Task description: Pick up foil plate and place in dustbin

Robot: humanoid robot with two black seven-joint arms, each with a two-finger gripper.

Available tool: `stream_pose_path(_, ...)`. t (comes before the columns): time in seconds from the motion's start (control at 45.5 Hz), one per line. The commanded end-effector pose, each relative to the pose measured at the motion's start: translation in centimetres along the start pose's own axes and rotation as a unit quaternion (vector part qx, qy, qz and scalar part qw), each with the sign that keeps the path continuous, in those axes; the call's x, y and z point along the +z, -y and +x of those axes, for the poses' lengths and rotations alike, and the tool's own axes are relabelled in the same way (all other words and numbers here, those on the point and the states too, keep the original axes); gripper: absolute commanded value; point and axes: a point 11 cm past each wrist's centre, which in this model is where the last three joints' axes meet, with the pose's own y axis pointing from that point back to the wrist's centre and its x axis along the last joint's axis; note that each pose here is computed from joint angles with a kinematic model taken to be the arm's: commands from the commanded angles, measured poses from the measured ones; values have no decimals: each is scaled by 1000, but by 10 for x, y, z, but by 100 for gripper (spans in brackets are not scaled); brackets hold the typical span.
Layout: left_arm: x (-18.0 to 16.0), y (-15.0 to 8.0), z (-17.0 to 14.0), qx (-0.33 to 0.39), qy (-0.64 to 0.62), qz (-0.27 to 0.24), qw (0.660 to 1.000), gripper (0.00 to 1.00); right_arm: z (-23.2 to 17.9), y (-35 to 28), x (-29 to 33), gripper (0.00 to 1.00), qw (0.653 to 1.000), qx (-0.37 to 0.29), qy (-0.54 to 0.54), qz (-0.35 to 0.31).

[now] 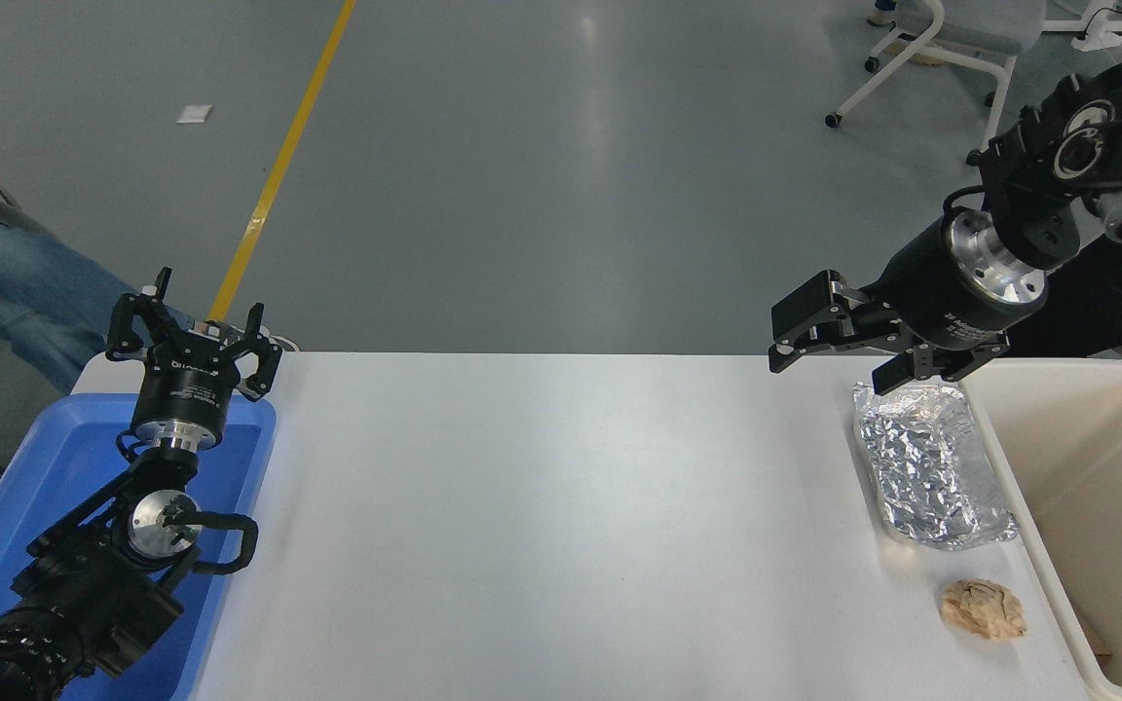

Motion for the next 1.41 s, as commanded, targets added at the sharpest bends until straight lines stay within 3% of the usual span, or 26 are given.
stream_pose_path(0.0, 0, 0, 0, 0, 0, 0, 1000, 99, 5, 4, 5, 100, 1000, 4, 6, -3)
stream_pose_path(0.571, 0, 0, 0, 0, 0, 0, 1000, 99, 14, 7, 25, 100, 999, 14, 39, -7)
stream_pose_path(0.791, 0, 0, 0, 0, 0, 0, 1000, 99, 19, 13, 60, 100, 997, 22, 66, -44)
stream_pose_path(1.143, 0, 0, 0, 0, 0, 0, 1000, 99, 37, 61, 148, 100, 980, 115, 116, -113)
stream_pose_path(1.385, 0, 0, 0, 0, 0, 0, 1000, 99, 29, 99, 204, 100, 965, 168, 32, -198)
